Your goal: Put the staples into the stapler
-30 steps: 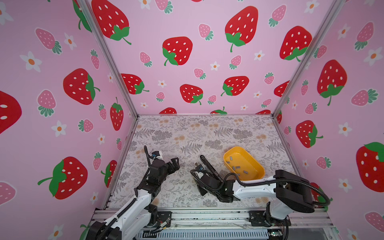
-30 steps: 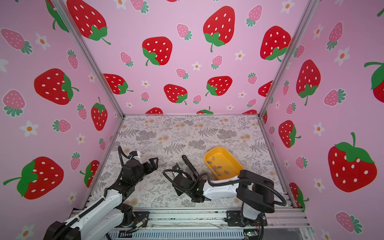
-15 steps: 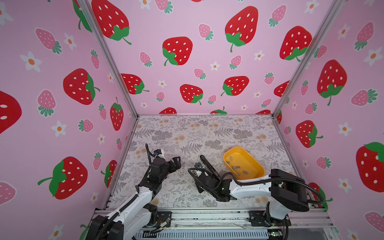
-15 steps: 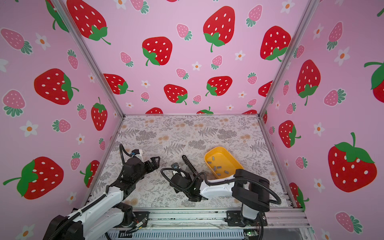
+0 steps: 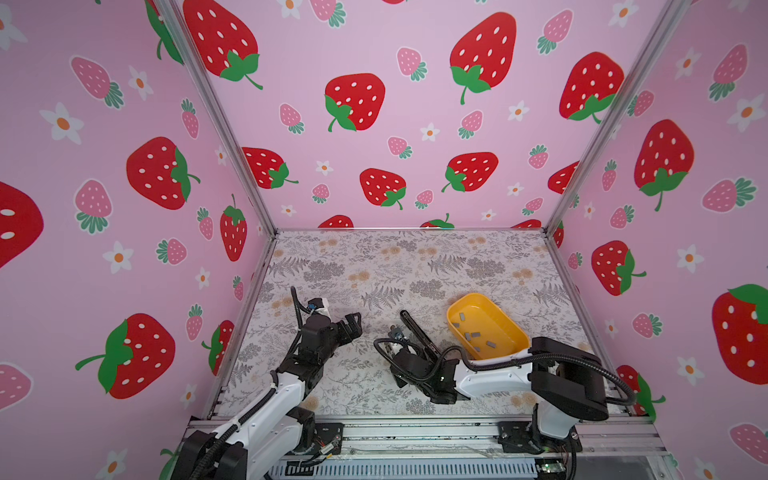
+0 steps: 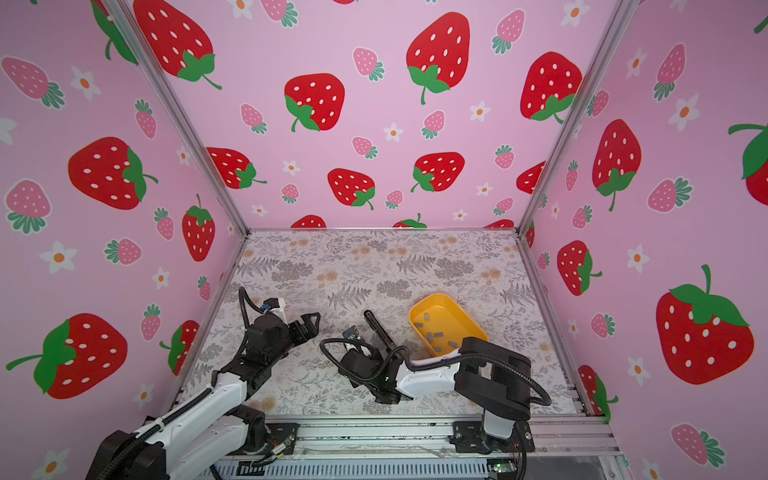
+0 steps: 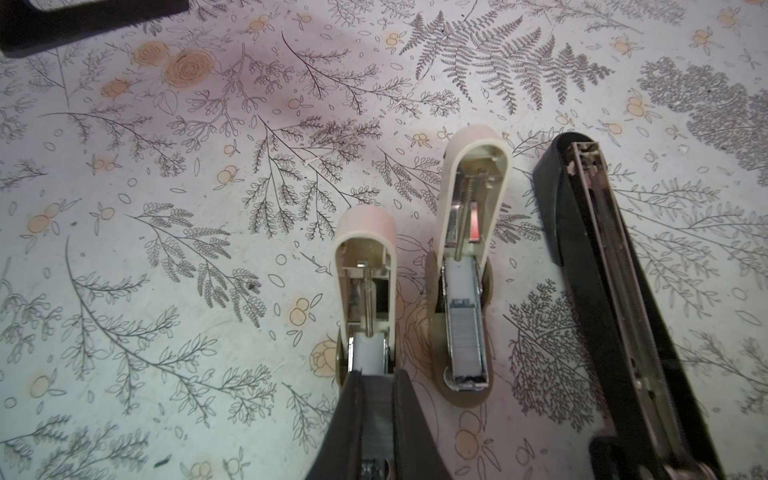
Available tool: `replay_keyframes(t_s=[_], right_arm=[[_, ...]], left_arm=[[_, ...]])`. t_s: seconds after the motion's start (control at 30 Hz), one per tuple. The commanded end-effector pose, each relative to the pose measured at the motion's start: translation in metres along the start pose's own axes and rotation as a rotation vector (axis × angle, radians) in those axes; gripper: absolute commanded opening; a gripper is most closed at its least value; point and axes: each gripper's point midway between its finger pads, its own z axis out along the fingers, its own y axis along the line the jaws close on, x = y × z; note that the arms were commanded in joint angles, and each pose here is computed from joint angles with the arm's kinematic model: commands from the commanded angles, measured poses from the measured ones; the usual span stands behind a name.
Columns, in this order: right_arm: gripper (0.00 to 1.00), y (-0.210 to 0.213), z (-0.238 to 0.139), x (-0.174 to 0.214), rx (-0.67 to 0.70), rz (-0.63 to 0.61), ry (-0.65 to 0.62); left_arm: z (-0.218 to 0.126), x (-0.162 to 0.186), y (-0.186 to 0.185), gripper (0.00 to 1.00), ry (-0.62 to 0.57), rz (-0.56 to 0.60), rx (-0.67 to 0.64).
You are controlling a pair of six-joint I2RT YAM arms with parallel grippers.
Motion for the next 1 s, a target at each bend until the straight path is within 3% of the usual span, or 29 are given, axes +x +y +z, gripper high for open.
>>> replay_keyframes(t_s=[0.0,0.97], right_arm=[[0.1,0.008,0.001,-0.01,-0.011,0.038,-0.024],[0.1,0.008,0.011,0.004,0.002,0.037,0.016]], left_arm=[[-0.001,-0.02,-0.015,0.99,-0.044,0.004,0.038],[-0.001,-0.02,-0.015,0.99,-0.037,0.002,0.03]])
